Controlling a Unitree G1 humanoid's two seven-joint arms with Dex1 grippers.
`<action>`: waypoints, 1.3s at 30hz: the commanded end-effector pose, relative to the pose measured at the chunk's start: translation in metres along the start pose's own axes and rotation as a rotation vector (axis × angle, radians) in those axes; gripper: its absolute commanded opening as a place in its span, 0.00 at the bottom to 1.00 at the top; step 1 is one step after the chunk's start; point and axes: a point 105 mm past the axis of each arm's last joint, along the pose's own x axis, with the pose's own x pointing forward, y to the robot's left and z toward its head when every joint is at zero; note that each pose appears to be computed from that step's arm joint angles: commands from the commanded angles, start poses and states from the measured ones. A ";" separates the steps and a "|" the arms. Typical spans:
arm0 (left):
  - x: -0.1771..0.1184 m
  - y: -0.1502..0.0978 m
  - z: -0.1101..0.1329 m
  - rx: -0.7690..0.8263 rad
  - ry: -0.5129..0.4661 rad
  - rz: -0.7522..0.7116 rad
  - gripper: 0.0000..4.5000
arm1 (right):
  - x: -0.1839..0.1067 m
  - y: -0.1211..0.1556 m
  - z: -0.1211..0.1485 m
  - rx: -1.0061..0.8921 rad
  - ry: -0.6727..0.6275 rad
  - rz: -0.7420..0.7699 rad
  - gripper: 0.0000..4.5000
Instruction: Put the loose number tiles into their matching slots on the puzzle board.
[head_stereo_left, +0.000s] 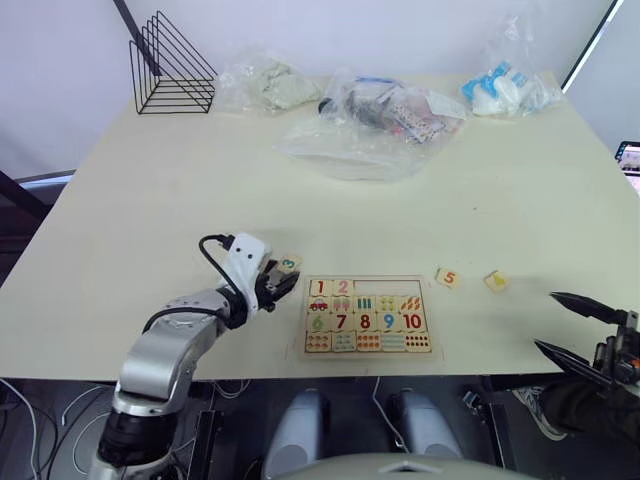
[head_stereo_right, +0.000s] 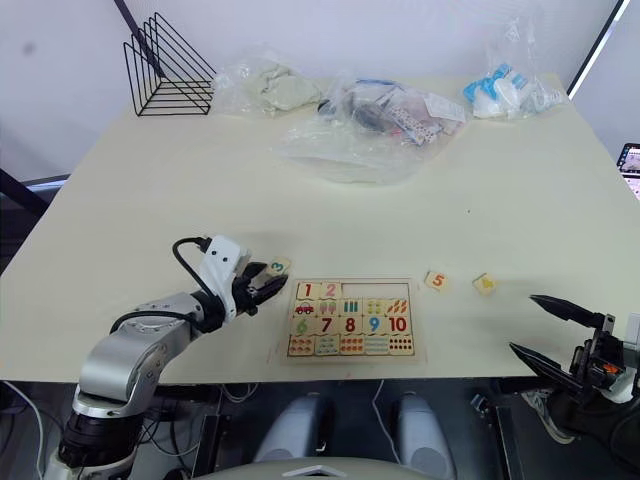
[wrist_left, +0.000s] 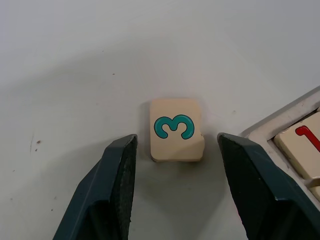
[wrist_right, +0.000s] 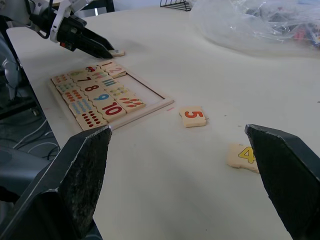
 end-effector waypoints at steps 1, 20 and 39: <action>0.001 0.001 -0.002 -0.008 0.016 -0.026 0.61 | -0.003 -0.001 0.012 -0.045 -0.015 0.007 1.00; 0.001 0.012 0.000 0.003 0.012 -0.015 0.20 | 0.001 0.001 0.010 -0.049 -0.023 0.021 1.00; -0.026 0.029 0.058 0.384 -0.029 -0.441 0.20 | 0.015 0.014 0.014 -0.049 -0.066 0.126 1.00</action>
